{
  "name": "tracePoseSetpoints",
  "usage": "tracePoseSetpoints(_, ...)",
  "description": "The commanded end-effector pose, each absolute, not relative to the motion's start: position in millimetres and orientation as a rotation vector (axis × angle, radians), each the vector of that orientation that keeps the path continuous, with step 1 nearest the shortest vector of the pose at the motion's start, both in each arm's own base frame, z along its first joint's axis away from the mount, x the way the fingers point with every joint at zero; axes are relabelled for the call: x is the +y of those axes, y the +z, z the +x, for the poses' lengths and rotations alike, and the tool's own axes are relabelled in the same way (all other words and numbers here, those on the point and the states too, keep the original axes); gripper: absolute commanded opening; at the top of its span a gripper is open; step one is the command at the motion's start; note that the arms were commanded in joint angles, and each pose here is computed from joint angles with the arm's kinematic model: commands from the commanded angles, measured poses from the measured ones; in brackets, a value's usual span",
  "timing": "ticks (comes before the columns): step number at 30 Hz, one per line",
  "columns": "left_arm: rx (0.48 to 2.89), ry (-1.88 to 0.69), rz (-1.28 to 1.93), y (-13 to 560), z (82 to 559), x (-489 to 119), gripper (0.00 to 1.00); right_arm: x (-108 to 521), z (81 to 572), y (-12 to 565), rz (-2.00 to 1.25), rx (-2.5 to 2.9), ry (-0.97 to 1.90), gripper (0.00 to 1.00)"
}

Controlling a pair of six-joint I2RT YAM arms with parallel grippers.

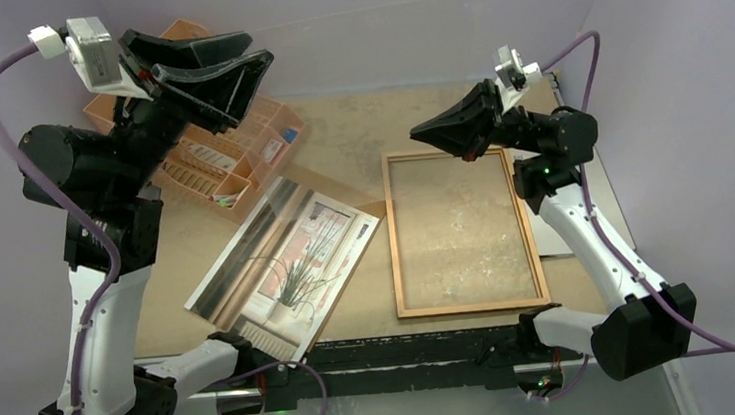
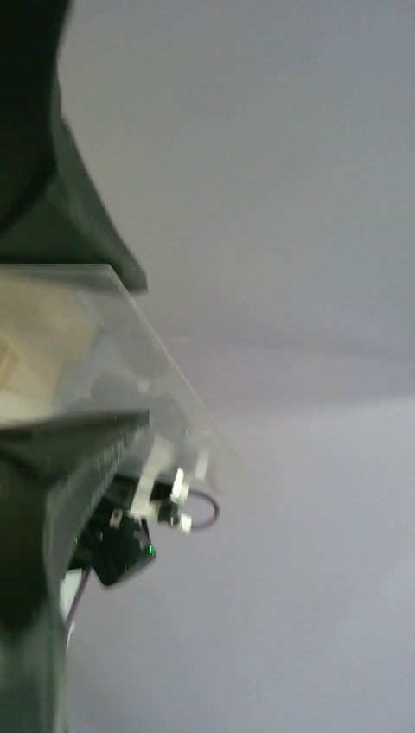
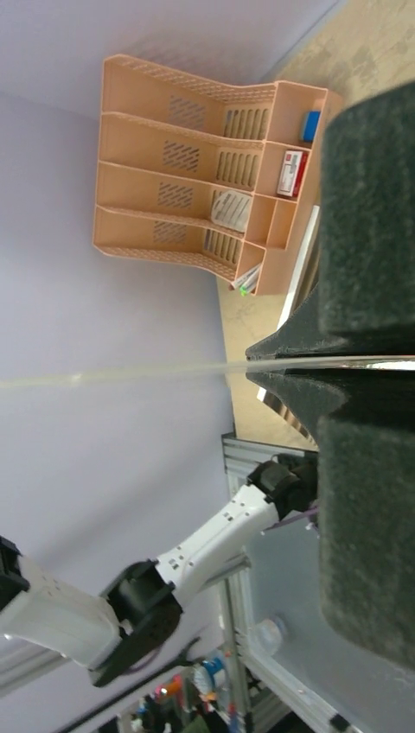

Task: Put the photo into the frame

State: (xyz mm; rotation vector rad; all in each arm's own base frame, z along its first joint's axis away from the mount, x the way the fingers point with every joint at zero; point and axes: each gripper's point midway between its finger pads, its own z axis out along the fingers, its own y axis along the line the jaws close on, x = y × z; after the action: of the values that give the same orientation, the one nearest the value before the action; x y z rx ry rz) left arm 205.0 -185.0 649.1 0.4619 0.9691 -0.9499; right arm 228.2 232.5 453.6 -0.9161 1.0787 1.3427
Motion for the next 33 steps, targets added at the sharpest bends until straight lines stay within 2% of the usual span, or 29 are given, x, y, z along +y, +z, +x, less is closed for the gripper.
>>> tracePoseSetpoints(1,1.156,-0.73,0.182,619,251,-144,0.68,227,255,459,-0.747,1.124,1.286,0.0)
tracePoseSetpoints(2,1.232,-0.661,0.122,601,263,-133,0.8,226,261,454,-0.715,1.15,1.278,0.0)
tracePoseSetpoints(3,1.285,-0.586,0.057,588,272,-120,0.85,224,267,449,-0.685,1.176,1.267,0.0)
tracePoseSetpoints(8,1.467,-0.296,-0.19,528,295,-66,0.88,214,300,422,-0.509,1.325,1.21,0.0)
tracePoseSetpoints(13,1.549,-0.313,-0.163,489,301,-76,0.9,195,336,402,-0.27,1.493,1.096,0.0)
tracePoseSetpoints(18,1.707,-0.483,-0.071,420,318,-120,0.9,165,358,389,-0.051,1.63,0.912,0.0)
tracePoseSetpoints(22,1.912,-0.75,0.004,337,328,-183,0.8,139,360,389,0.07,1.681,0.764,0.0)
tracePoseSetpoints(29,2.253,-0.657,0.035,192,324,-274,0.75,93,362,384,0.274,1.732,0.515,0.0)
tracePoseSetpoints(33,2.356,-0.676,0.051,142,320,-307,0.74,80,361,378,0.323,1.743,0.446,0.0)
